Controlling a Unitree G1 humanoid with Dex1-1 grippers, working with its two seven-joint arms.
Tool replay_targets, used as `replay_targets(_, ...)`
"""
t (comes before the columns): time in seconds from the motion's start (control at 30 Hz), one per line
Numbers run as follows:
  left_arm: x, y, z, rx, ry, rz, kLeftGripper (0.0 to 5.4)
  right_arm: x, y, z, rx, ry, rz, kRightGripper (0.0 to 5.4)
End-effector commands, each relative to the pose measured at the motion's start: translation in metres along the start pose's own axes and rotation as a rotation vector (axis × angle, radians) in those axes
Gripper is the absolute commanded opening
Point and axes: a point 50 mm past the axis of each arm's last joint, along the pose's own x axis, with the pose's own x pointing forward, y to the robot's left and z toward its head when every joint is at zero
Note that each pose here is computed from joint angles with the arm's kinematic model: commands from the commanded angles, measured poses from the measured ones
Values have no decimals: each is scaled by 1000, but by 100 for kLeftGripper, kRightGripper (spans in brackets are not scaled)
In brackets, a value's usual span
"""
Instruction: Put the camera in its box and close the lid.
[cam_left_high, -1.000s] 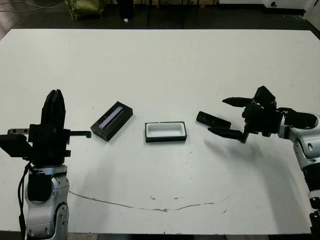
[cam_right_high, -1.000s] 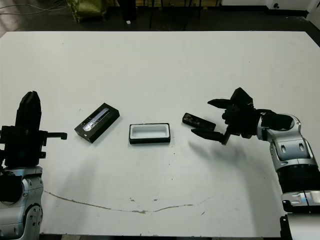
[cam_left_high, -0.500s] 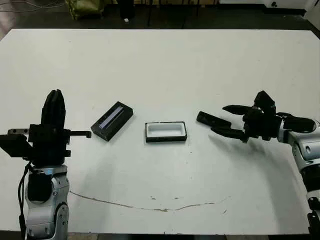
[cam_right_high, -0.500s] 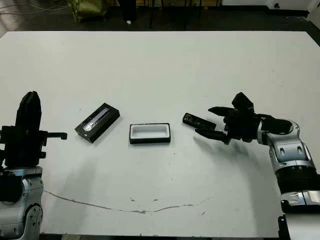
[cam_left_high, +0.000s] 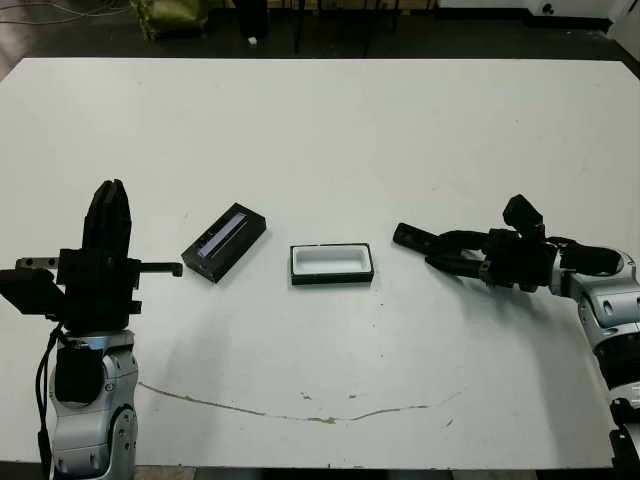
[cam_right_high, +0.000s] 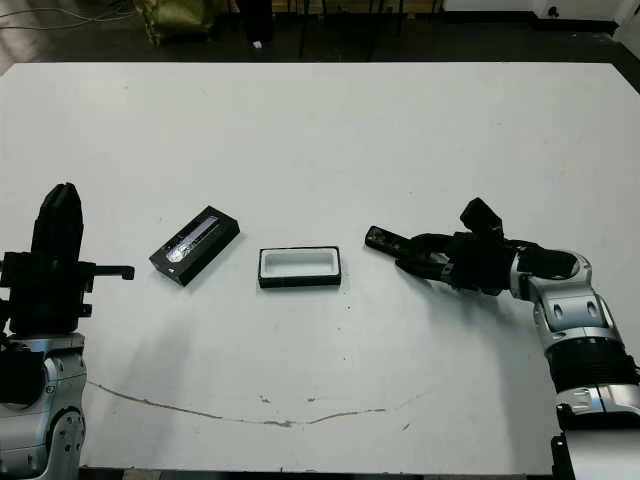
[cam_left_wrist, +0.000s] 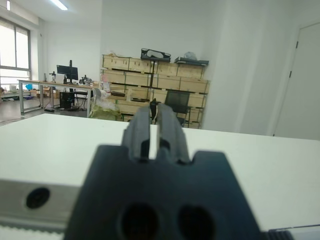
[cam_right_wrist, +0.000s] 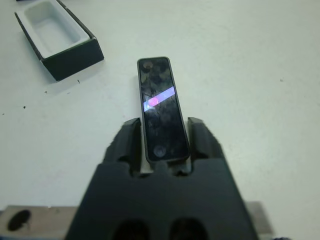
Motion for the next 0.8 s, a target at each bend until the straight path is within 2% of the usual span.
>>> replay_targets(0.03, -3, 3, -5, -6, 31, 6, 0, 2, 9, -21, 98, 70, 18, 87)
replay_targets(0.13, -3, 3, -5, 2, 31, 4, 0, 4, 10, -23, 98, 57, 41, 48)
replay_targets(0.3, -3, 2, -4, -1, 29, 6, 0, 7, 12, -20, 39, 55, -2, 40)
replay_targets(0.43, -3, 2, -4, -4, 34, 9, 0, 7, 11, -18, 63, 35, -54, 40)
replay_targets(0.57, -3, 2, -4, -3, 34, 9, 0, 5, 9, -10, 49, -18, -51, 40)
replay_targets(0.7, -3, 1, -4, -1, 37, 11, 0, 4, 2, 1, 86, -150, -2, 40)
replay_targets(0.8, -3, 2, -6, -9, 32, 3, 0, 2, -6, 17, 69, -206, 19, 38)
